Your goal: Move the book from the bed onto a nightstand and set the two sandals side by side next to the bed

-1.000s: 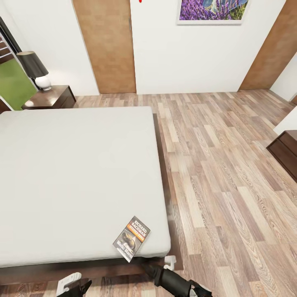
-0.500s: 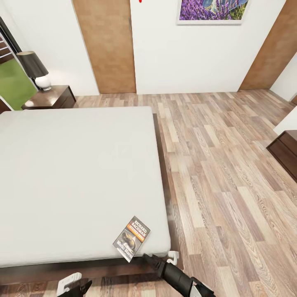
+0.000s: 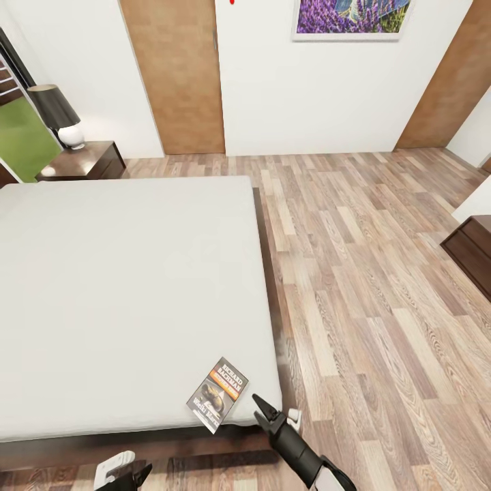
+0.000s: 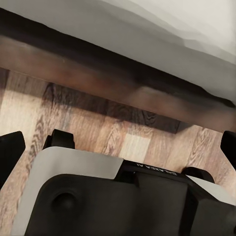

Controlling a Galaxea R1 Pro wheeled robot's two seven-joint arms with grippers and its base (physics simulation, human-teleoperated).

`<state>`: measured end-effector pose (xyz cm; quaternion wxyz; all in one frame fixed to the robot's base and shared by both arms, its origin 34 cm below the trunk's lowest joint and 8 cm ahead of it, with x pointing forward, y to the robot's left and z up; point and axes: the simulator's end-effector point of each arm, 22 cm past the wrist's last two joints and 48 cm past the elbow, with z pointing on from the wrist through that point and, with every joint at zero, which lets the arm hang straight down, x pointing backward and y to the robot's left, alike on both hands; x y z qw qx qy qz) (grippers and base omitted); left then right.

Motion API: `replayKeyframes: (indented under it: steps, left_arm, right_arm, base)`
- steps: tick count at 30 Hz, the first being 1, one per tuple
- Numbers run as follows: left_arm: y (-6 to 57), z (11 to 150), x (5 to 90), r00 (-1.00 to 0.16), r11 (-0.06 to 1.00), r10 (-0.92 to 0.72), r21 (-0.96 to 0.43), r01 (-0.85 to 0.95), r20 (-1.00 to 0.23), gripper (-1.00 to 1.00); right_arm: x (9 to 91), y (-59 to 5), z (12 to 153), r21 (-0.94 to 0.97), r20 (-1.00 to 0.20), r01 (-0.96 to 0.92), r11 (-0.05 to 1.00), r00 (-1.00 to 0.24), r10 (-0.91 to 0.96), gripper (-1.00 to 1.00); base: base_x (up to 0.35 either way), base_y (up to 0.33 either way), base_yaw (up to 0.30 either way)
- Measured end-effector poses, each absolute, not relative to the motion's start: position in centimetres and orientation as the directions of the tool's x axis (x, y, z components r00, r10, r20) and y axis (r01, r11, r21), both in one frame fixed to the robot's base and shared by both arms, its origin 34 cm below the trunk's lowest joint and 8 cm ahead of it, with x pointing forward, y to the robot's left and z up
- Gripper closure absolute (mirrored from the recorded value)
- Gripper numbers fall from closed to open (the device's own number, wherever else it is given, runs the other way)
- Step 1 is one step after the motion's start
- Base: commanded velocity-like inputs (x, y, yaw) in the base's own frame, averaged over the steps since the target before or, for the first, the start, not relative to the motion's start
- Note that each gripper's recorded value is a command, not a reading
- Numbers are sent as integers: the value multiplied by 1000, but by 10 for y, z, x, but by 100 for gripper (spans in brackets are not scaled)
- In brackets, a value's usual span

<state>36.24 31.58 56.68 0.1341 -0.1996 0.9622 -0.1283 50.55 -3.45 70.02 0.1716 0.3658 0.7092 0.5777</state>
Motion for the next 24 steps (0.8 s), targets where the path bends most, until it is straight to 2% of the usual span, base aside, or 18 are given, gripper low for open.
replayKeyframes:
  steps: [24]
  left_arm:
    - [316, 554, 366, -884, 888, -419, -299, -350, -207, -100]
  right_arm:
    - [503, -32, 685, 938, 206, 343, 53, -672, 712, -100]
  base:
    - [0, 0, 0]
